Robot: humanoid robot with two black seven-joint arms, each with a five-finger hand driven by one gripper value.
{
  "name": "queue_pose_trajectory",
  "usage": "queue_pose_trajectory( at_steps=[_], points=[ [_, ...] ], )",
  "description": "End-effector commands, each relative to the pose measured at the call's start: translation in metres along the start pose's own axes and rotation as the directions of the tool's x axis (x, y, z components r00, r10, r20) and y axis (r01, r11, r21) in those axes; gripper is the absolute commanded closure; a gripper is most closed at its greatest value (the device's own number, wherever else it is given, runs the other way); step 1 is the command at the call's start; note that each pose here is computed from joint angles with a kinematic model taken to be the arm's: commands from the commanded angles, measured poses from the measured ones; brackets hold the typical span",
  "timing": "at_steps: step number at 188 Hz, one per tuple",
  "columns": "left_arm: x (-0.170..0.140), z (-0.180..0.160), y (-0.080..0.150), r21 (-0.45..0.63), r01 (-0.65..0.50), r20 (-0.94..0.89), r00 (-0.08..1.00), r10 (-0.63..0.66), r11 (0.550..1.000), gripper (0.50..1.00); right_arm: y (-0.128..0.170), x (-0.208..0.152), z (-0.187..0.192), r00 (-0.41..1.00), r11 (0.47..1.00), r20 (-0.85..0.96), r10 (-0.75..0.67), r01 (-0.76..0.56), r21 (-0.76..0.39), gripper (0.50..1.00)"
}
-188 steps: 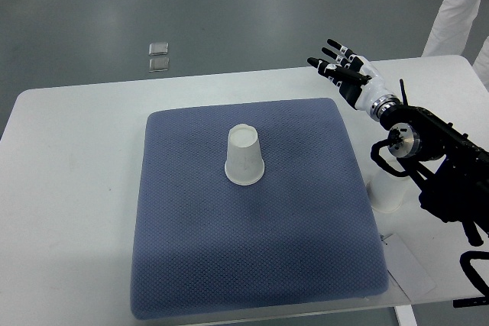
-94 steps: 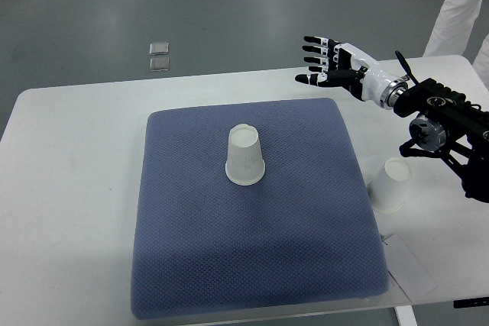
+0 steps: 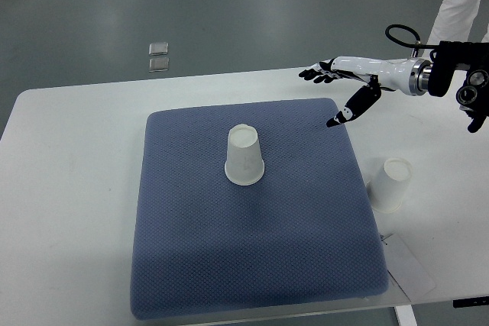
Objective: Stack paper cups
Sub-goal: 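Move the right hand over the standing white cup beside the pad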
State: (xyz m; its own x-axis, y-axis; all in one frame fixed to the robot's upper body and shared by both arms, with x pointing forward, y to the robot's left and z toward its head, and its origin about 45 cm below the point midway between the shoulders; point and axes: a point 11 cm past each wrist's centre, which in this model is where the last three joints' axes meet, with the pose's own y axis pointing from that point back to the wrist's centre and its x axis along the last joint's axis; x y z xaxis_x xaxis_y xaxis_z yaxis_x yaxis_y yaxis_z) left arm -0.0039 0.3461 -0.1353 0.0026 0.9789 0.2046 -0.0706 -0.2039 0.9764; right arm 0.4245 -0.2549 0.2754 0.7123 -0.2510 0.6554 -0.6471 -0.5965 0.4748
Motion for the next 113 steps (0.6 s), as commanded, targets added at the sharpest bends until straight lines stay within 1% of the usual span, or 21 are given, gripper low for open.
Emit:
queue_pose_trajectory(
  at_steps=[1, 21, 47, 81, 91, 93, 113],
  points=[
    [0.000, 0.000, 0.000, 0.000, 0.000, 0.000, 1.000, 0.000, 1.000, 0.500, 0.013, -0.001, 0.003, 0.994, 0.997, -0.090, -0.067, 0.063, -0.042, 0.579],
    [0.000, 0.000, 0.000, 0.000, 0.000, 0.000, 1.000, 0.000, 1.000, 0.500, 0.028, -0.010, 0.015, 0.977, 0.987, -0.164, -0.136, 0.120, -0.105, 0.579],
    [0.000, 0.000, 0.000, 0.000, 0.000, 0.000, 1.000, 0.000, 1.000, 0.500, 0.045, -0.019, 0.036, 0.955, 0.971, -0.228, -0.192, 0.150, -0.188, 0.579],
    [0.000, 0.000, 0.000, 0.000, 0.000, 0.000, 1.000, 0.000, 1.000, 0.500, 0.070, -0.018, 0.044, 0.953, 0.965, -0.232, -0.195, 0.144, -0.220, 0.579],
    [0.000, 0.000, 0.000, 0.000, 0.000, 0.000, 1.000, 0.000, 1.000, 0.500, 0.070, -0.018, 0.044, 0.953, 0.965, -0.232, -0.195, 0.144, -0.220, 0.579],
    [0.000, 0.000, 0.000, 0.000, 0.000, 0.000, 1.000, 0.000, 1.000, 0.500, 0.076, -0.017, 0.046, 0.954, 0.963, -0.230, -0.194, 0.142, -0.227, 0.579],
    [0.000, 0.000, 0.000, 0.000, 0.000, 0.000, 1.000, 0.000, 1.000, 0.500, 0.079, -0.023, 0.048, 0.950, 0.958, -0.223, -0.218, 0.165, -0.234, 0.579]
  ],
)
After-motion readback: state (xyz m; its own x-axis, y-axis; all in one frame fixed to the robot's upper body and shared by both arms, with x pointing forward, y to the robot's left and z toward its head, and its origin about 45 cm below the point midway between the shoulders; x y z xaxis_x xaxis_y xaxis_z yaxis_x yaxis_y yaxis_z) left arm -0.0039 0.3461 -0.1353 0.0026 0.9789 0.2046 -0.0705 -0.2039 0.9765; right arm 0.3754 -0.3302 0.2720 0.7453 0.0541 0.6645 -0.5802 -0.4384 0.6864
